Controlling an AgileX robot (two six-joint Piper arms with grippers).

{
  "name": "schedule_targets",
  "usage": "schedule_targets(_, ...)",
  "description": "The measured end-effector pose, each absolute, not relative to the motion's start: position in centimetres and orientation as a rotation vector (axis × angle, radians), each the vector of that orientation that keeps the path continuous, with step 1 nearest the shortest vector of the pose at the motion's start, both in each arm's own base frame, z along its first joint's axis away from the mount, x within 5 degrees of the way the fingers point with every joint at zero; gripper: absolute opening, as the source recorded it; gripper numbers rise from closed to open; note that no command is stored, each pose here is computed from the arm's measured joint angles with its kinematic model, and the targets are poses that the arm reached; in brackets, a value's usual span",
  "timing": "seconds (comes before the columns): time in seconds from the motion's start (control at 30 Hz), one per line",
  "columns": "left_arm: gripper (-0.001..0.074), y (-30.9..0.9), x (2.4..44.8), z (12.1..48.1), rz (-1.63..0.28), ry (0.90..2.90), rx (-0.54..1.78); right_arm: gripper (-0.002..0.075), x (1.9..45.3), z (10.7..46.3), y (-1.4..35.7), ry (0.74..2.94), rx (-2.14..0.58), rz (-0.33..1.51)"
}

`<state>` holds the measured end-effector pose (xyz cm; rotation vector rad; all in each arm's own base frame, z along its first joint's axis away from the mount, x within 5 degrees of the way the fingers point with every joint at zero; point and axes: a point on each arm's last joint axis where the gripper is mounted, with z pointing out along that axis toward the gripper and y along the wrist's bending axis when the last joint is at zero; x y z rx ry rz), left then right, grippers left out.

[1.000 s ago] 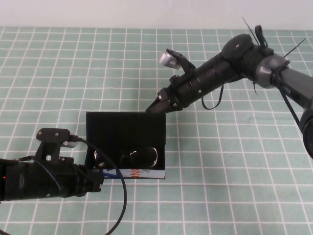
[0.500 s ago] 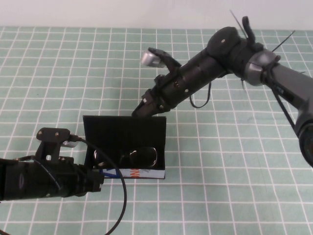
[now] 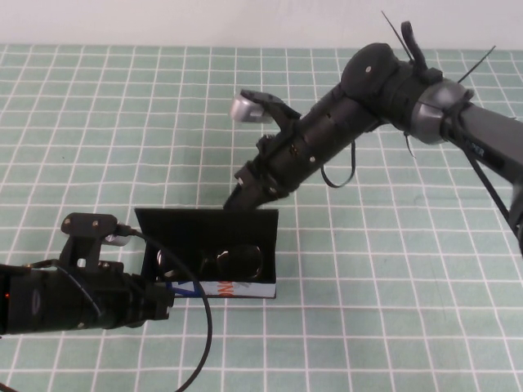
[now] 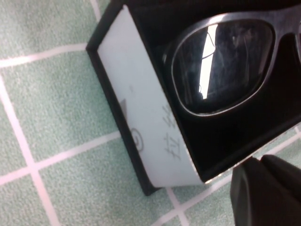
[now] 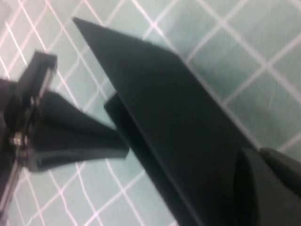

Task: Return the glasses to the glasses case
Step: Close the glasses case

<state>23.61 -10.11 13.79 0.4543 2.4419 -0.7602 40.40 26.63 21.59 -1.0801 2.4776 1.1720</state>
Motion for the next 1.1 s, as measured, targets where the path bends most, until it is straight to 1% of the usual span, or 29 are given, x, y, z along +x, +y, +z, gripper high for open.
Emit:
schedule_targets(0.13,-0.0002,-10.1,23.6,13.8,-0.762,2.441,0.455,-0.0012,39.1,20.7,26.7,2.533,-1.102,1.168)
schedule_targets(0.23,-0.0002,-10.2,23.6,13.9,-0.779,2.436,0.459,-0.0012,38.2,20.0,27.4,2.556,-1.141,1.164)
schedule_targets(0.4,-0.0002,-10.4,23.5,14.0,-0.811,2.426,0.467,-0.0012,37.4,19.8,28.4,2.538,-1.212,1.153)
schedule_targets(0.53,-0.0002,-10.4,23.5,14.0,-0.816,2.424,0.468,-0.0012,37.4,19.7,28.3,2.54,-1.227,1.131)
schedule_targets(0.7,-0.0002,-10.8,23.3,14.3,-0.891,2.398,0.487,-0.0012,37.4,19.7,28.3,2.542,-1.231,1.124)
schedule_targets(0.87,-0.0002,-11.1,23.1,14.5,-0.916,2.368,0.54,-0.0013,37.5,18.6,28.4,2.551,-1.248,1.124)
schedule_targets(0.97,-0.0002,-11.0,23.0,15.3,-0.906,2.337,0.556,-0.0013,37.5,18.6,28.4,2.547,-1.252,1.124)
schedule_targets(1.1,-0.0002,-11.0,22.6,17.5,-0.887,2.246,0.579,-0.0013,37.6,18.7,28.4,2.537,-1.262,1.121)
